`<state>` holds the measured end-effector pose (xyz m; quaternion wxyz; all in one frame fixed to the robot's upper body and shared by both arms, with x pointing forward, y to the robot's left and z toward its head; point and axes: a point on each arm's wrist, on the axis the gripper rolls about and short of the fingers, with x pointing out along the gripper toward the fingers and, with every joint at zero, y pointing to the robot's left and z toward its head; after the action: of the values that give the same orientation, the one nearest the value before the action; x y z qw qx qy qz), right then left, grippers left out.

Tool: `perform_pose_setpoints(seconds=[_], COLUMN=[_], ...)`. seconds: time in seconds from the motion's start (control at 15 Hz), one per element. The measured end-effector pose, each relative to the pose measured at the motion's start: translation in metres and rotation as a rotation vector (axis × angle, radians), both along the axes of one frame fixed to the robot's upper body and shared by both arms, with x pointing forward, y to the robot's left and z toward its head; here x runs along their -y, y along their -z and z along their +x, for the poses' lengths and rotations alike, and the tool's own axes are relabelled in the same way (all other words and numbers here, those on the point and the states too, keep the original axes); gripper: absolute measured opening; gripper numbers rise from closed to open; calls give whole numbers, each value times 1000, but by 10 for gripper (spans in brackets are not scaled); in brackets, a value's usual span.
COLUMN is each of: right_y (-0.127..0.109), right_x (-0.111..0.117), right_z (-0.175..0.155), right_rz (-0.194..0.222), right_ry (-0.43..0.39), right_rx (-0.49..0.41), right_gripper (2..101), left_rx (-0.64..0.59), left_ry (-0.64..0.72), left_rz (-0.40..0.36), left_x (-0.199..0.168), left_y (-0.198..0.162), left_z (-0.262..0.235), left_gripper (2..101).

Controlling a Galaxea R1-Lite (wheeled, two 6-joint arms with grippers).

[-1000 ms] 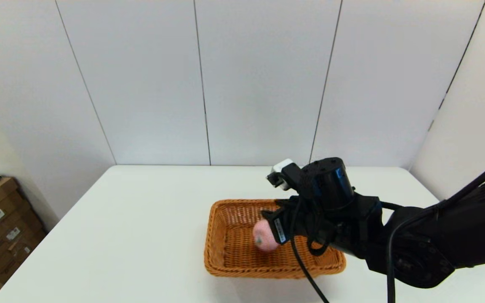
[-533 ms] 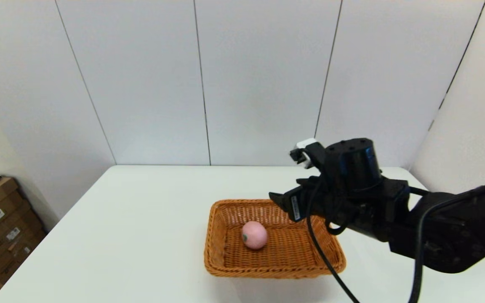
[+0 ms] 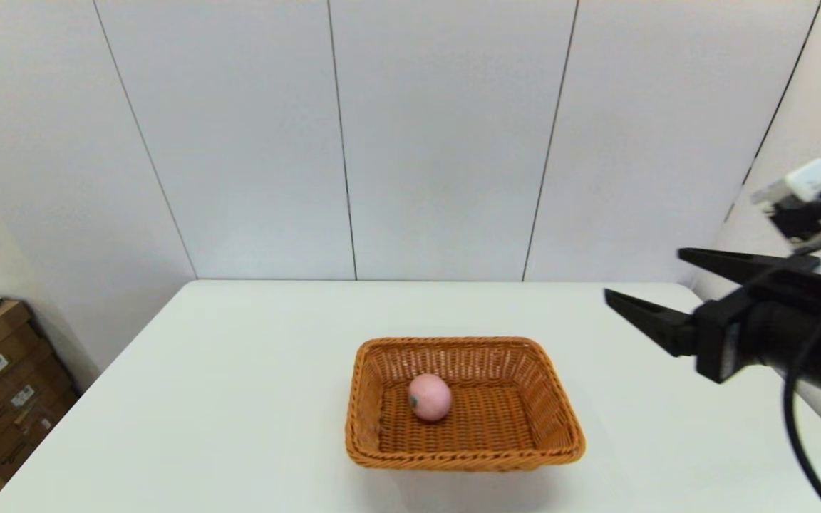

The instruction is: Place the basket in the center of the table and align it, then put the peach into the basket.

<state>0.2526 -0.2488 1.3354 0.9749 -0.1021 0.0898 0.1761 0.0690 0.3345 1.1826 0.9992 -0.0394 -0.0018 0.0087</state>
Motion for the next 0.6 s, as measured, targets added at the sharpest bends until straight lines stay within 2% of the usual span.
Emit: perform_pose_setpoints(seconds=[0.13,0.27,0.47,0.6], right_y=[-1,6,24,38], right_x=[40,68,86,90], right_z=[-27,-58,-109,-136], right_rz=[-14,-12,17,61], right_ry=[149,288,402,442], right_rx=[11,30,68,102], right_gripper=[914,928,944,953], left_rx=[0,0,0,0], left_ry=[-1,0,0,0], left_rz=[0,0,-1,-1], left_x=[0,0,0,0], left_y=[0,0,0,0], left_z=[0,0,0,0], left_gripper=[978,978,978,978])
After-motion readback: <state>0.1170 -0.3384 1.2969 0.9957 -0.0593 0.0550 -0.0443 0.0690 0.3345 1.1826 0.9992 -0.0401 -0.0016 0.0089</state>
